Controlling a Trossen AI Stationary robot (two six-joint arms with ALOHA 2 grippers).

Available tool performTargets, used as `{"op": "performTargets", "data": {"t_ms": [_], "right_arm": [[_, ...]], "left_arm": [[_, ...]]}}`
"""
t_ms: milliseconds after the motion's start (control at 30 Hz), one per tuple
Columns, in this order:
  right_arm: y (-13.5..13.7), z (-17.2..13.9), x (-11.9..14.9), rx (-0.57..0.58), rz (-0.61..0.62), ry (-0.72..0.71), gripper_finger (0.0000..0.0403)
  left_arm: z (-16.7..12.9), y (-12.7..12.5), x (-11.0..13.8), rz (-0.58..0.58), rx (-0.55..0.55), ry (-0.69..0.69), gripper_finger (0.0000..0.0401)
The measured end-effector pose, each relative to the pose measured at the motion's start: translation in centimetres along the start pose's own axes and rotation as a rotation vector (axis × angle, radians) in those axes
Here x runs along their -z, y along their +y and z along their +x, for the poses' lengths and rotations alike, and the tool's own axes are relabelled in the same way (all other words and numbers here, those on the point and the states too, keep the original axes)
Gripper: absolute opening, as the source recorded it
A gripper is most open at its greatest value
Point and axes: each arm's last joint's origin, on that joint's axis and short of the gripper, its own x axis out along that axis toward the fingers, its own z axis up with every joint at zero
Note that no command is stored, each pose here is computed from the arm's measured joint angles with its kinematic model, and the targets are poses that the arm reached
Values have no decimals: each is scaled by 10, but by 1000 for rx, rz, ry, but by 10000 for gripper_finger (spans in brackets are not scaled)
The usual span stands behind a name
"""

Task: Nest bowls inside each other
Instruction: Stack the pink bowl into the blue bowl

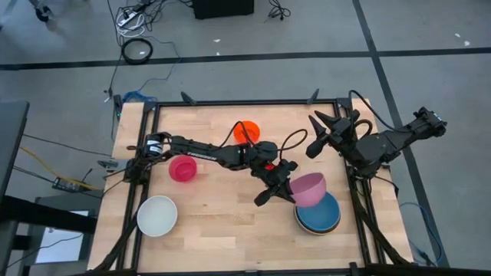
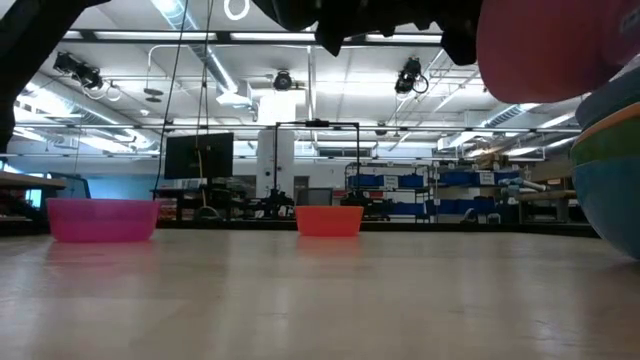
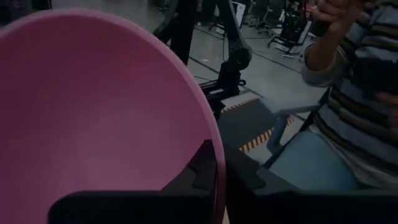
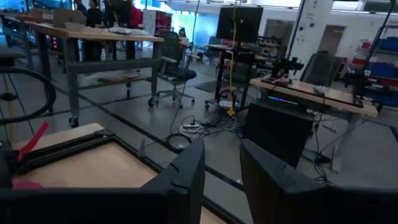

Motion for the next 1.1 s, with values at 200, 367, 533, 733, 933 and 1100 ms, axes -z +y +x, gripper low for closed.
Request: {"op": "performTargets", "data": {"t_ms": [200, 367, 533, 733, 933, 1100], "right_arm": [[0, 0, 0, 0, 0, 0, 88], [0, 0, 0, 0, 1, 0, 87], [0, 0, 0, -1, 0, 0, 87], [0, 0, 0, -1, -2, 0, 87], [0, 0, 0, -2, -3, 0, 87], [0, 0, 0, -2, -3, 0, 86]], "left_arm": [[3, 2, 7, -66, 22, 11, 43], [5, 3, 10, -72, 25, 18, 52], [5, 2, 5, -58, 58, -24, 53], [5, 1, 3, -62, 86, -42, 53], [5, 1, 3, -67, 83, -44, 53], [5, 1, 2, -78, 84, -45, 53]]}}
